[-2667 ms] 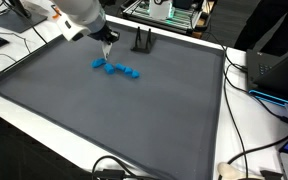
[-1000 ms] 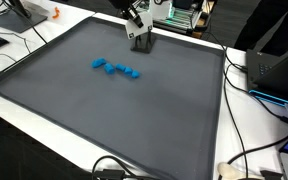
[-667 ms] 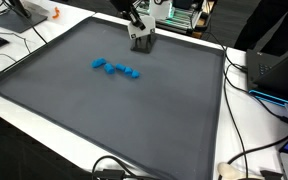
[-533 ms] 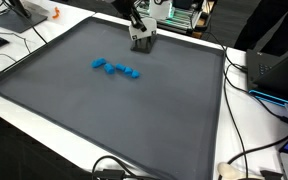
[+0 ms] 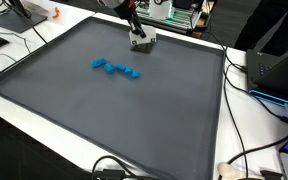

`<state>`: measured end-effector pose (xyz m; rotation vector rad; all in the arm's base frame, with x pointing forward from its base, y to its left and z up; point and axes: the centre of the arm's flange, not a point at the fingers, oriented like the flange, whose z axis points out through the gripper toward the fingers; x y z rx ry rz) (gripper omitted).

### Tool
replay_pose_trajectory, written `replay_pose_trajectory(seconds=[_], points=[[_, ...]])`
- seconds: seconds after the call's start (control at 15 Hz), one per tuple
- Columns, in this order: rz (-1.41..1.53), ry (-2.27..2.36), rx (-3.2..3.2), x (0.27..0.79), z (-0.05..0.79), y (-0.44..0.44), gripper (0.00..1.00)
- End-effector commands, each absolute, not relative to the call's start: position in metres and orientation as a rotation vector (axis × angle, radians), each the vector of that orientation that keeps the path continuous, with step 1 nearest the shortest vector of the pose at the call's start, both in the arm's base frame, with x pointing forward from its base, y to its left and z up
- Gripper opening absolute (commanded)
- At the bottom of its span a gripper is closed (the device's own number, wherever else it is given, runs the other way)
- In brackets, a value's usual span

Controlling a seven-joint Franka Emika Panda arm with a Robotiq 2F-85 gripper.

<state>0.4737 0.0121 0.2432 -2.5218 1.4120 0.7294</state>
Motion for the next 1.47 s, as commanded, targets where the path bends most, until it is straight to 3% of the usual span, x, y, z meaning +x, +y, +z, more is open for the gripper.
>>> replay_pose_trajectory(seconds=[0.0,1.4], points=[[0.647,1.476,-2.457,0.455,0.242,0.014,0.01],[0.469,1.64,-2.276,0.439,0.234,-0.005,0.01]])
